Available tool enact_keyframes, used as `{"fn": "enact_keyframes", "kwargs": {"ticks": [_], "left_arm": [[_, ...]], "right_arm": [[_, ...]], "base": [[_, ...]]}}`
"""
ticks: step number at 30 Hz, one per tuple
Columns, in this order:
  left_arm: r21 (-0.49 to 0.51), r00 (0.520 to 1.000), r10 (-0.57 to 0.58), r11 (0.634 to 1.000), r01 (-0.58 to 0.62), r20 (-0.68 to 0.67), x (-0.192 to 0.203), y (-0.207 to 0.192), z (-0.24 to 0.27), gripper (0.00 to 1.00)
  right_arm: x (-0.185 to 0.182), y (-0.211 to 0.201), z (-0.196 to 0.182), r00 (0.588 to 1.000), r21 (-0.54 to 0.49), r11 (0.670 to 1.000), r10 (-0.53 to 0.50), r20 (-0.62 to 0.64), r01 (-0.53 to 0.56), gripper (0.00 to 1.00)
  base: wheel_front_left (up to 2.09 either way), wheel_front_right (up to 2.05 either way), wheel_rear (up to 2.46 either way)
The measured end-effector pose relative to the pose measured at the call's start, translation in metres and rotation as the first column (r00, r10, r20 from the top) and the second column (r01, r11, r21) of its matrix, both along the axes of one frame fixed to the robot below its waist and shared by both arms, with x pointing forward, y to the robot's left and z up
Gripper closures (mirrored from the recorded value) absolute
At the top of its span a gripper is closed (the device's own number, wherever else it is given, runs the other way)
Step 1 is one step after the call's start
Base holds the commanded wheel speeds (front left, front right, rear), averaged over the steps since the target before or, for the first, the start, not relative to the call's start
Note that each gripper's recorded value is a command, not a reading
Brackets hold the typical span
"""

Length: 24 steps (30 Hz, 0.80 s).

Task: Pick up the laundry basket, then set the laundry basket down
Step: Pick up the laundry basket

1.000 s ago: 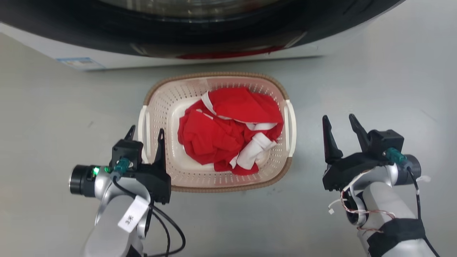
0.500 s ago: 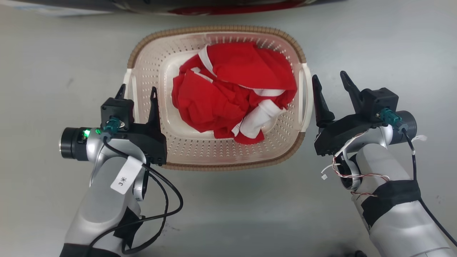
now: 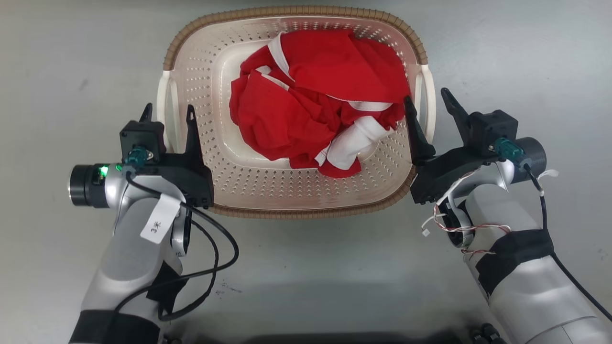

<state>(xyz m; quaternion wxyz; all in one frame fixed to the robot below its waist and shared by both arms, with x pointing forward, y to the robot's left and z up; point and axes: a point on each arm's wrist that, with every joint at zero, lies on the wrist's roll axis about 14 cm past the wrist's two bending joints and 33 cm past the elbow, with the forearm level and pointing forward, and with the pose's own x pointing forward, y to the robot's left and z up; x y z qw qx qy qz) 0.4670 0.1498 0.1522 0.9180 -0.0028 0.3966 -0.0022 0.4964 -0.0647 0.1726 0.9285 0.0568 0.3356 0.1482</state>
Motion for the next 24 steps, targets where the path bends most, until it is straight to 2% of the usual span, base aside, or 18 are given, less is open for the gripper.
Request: {"fn": "enact_keyframes", "kwargs": {"ticks": [14, 18, 19, 20, 21, 22, 23, 24], "left_arm": [[0.014, 0.997, -0.031, 0.999, 0.032, -0.068, 0.002, -0.003, -0.018, 0.0], [0.021, 0.995, -0.041, 0.999, 0.043, -0.094, -0.001, -0.003, -0.021, 0.0], [0.022, 0.994, -0.043, 0.999, 0.045, -0.101, -0.002, -0.003, -0.022, 0.07], [0.024, 0.993, -0.045, 0.999, 0.048, -0.107, -0.003, -0.002, -0.023, 0.26], [0.025, 0.993, -0.048, 0.998, 0.051, -0.108, -0.002, -0.002, -0.023, 0.52], [0.026, 0.993, -0.052, 0.998, 0.055, -0.108, -0.002, -0.003, -0.023, 0.67], [0.026, 0.992, -0.056, 0.998, 0.059, -0.111, -0.001, -0.003, -0.023, 0.81], [0.028, 0.992, -0.059, 0.998, 0.062, -0.115, -0.002, -0.003, -0.023, 1.0]], "right_arm": [[-0.01, 0.015, -0.013, 0.999, 0.021, 1.0, 0.014, -0.051, -0.013, 0.0], [-0.011, 0.02, -0.015, 0.998, 0.015, 1.0, 0.026, -0.06, -0.025, 0.05], [-0.011, 0.02, -0.015, 0.998, 0.015, 1.0, 0.026, -0.062, -0.025, 0.07], [-0.011, 0.021, -0.016, 0.998, 0.013, 1.0, 0.027, -0.064, -0.026, 0.11], [-0.012, 0.021, -0.016, 0.997, 0.011, 1.0, 0.027, -0.066, -0.027, 0.16], [-0.011, 0.021, -0.017, 0.997, 0.012, 1.0, 0.024, -0.069, -0.024, 0.24], [-0.011, 0.021, -0.017, 0.997, 0.011, 1.0, 0.019, -0.072, -0.018, 0.36], [-0.01, 0.021, -0.017, 0.997, 0.012, 1.0, 0.016, -0.075, -0.015, 0.54]], "base": [[0.0, 0.0, 0.0], [0.0, 0.0, 0.0], [0.0, 0.0, 0.0], [0.0, 0.0, 0.0], [0.0, 0.0, 0.0], [0.0, 0.0, 0.0], [0.0, 0.0, 0.0], [0.0, 0.0, 0.0]]}}
